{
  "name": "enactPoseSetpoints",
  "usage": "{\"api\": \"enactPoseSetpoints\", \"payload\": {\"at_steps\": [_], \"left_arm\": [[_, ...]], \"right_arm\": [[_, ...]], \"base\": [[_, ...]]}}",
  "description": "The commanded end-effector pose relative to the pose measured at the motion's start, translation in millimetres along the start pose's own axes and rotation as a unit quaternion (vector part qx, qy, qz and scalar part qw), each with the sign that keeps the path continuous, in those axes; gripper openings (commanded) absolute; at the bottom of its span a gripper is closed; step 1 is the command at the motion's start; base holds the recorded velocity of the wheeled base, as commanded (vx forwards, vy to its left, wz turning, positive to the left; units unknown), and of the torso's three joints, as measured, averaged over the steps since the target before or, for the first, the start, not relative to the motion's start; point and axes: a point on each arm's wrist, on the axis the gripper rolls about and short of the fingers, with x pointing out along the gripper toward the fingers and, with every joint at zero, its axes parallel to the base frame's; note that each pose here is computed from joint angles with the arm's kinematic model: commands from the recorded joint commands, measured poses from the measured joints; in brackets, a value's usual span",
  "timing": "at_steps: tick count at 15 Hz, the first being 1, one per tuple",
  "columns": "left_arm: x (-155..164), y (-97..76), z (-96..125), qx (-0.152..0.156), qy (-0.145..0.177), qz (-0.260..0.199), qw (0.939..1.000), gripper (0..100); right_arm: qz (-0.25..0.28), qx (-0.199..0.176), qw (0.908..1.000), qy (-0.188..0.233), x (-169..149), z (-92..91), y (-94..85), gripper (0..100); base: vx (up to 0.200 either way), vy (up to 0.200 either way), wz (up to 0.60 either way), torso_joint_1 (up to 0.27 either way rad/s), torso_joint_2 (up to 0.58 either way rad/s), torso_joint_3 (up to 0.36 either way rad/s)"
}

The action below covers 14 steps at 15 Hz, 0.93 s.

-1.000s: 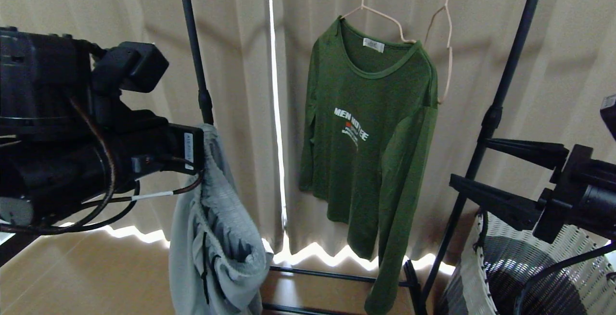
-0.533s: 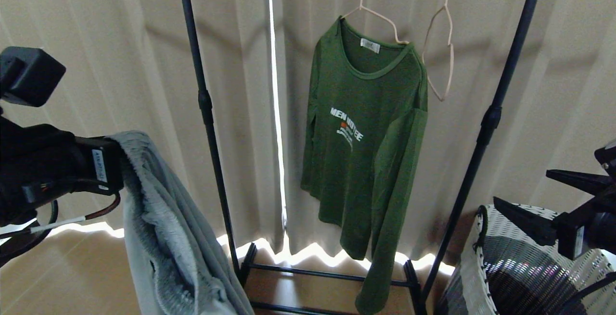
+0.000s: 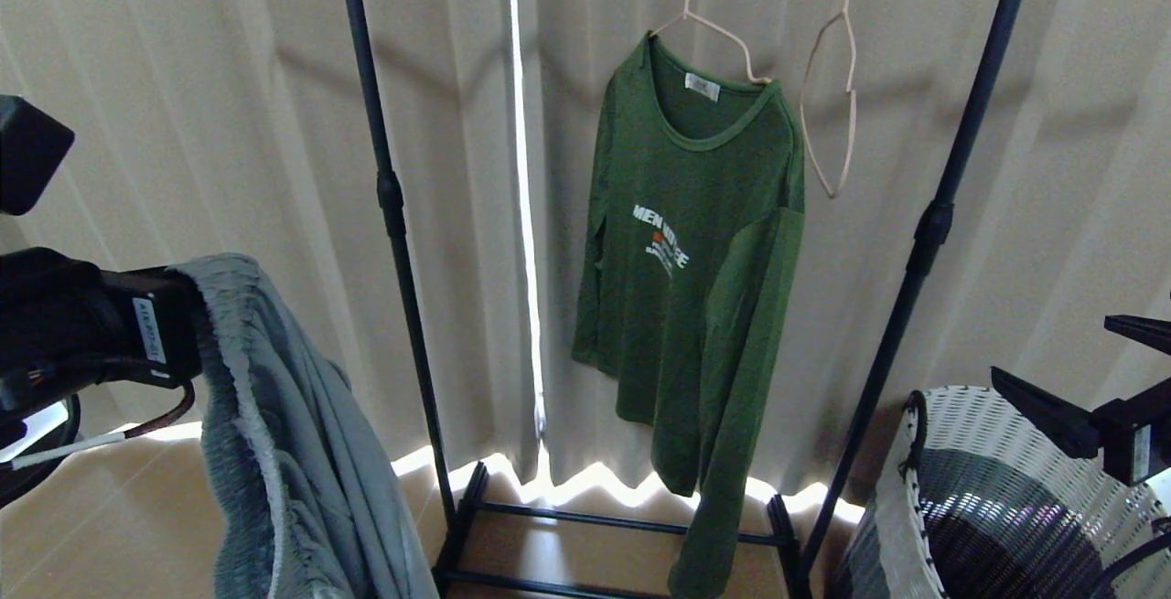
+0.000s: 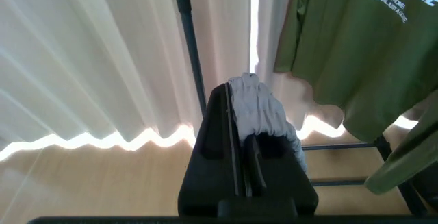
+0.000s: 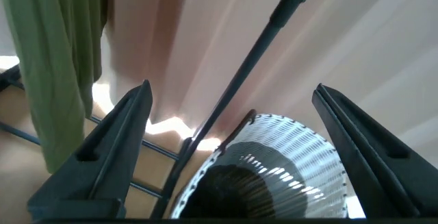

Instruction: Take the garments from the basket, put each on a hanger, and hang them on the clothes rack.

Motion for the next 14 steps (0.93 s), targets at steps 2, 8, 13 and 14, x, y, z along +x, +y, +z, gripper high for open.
{"api": "enactPoseSetpoints", "payload": {"at_steps": [2,8,13,14], "left_arm": [[0.7,-3.3,-7.1,0.005,0.011,-0.012,0.9999,0],[0.3,-11.3,-4.4,0.011,0.005,-0.044,0.9989,0],[-1.3,-11.0,-7.4,0.023,0.007,-0.044,0.9987,0],[-3.0,-10.7,-8.8,0.025,0.007,-0.045,0.9987,0]], "right_arm": [[-0.002,-0.015,0.9999,-0.003,-4.3,-1.6,0.5,100],[-0.005,-0.029,0.9993,-0.023,-12.9,1.8,0.2,100],[-0.003,-0.030,0.9993,-0.024,-11.9,2.9,-0.1,100],[-0.003,-0.028,0.9993,-0.027,-12.6,3.5,-0.5,100]], "base": [[0.000,0.000,0.00,0.000,0.00,0.000],[0.000,0.000,0.00,0.000,0.00,0.000],[0.000,0.000,0.00,0.055,-0.20,-0.195],[0.000,0.000,0.00,0.134,-0.49,-0.295]]}}
